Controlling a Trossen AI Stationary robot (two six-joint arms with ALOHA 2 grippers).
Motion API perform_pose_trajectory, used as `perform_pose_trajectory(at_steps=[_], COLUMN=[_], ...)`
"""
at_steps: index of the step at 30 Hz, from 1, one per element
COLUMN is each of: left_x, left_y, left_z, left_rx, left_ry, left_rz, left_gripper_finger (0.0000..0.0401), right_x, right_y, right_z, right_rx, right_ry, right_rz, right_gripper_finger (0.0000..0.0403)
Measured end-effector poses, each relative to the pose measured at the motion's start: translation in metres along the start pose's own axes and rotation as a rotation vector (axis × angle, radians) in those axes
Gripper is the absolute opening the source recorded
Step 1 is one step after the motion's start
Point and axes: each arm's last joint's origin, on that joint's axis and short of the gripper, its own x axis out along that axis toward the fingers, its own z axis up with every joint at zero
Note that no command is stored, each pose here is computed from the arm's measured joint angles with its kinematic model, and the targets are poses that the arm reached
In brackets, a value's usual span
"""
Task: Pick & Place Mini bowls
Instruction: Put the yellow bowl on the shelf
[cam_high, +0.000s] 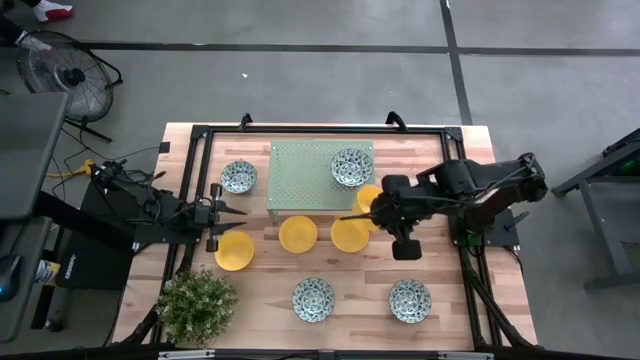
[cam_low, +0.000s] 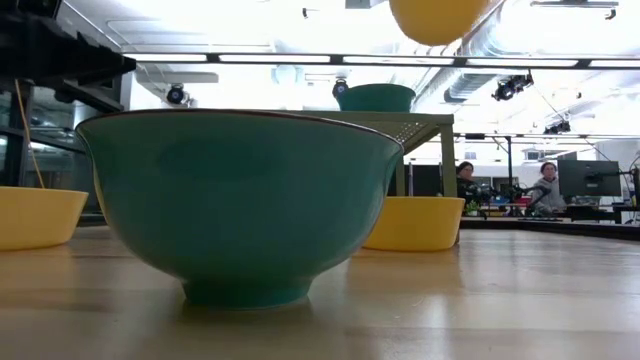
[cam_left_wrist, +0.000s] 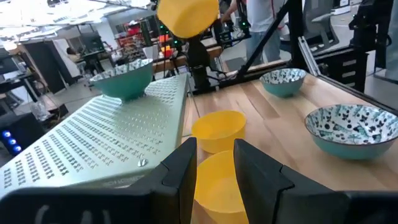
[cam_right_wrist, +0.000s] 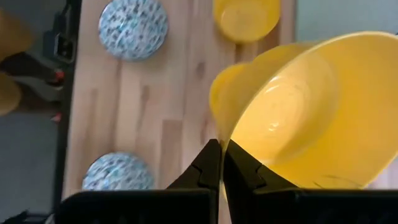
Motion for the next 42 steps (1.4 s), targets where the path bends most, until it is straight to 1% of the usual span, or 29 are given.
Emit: perform_pose_trajectory(at_steps=[5, 11, 17, 23, 29, 31, 34, 38, 40, 42], left_x=[0.000, -0.001, -0.001, -0.001, -0.001, -0.001, -0.001, -0.003, -0.006, -0.008], left_y=[0.001, 0.001, 0.000, 0.000, 0.000, 0.001, 0.004, 0.010, 0.013, 0.015], left_z=[0.002, 0.001, 0.000, 0.001, 0.001, 0.003, 0.008, 0.024, 0.032, 0.038], left_rx=[-0.003, 0.000, 0.008, 0.009, 0.021, 0.012, -0.031, -0.134, -0.184, -0.230], left_ry=[-0.005, 0.001, 0.014, 0.006, 0.004, -0.007, -0.049, -0.193, -0.272, -0.340], left_rz=[0.003, 0.003, -0.003, -0.032, -0.023, -0.003, 0.062, 0.130, 0.135, 0.116], left_gripper_finger=[0.0104, 0.0104, 0.0104, 0.0104, 0.0104, 0.0104, 0.0104, 0.0104, 0.0104, 0.0104], right_x=[0.008, 0.026, 0.037, 0.035, 0.020, 0.017, 0.014, 0.015, 0.016, 0.017], right_y=[-0.015, -0.034, -0.054, -0.068, -0.082, -0.086, -0.083, -0.071, -0.065, -0.058], right_z=[0.013, 0.032, 0.045, 0.052, 0.062, 0.066, 0.068, 0.067, 0.065, 0.063], right_rx=[-0.024, -0.037, -0.009, 0.021, -0.002, -0.012, -0.060, -0.175, -0.262, -0.325], right_ry=[-0.053, -0.104, -0.159, -0.218, -0.277, -0.292, -0.318, -0.306, -0.285, -0.271], right_rz=[-0.022, -0.042, -0.074, -0.066, -0.094, -0.105, -0.093, -0.023, 0.023, 0.051], right_gripper_finger=[0.0000, 0.0000, 0.0000, 0.0000, 0.0000, 0.0000, 0.0000, 0.0000, 0.0000, 0.0000])
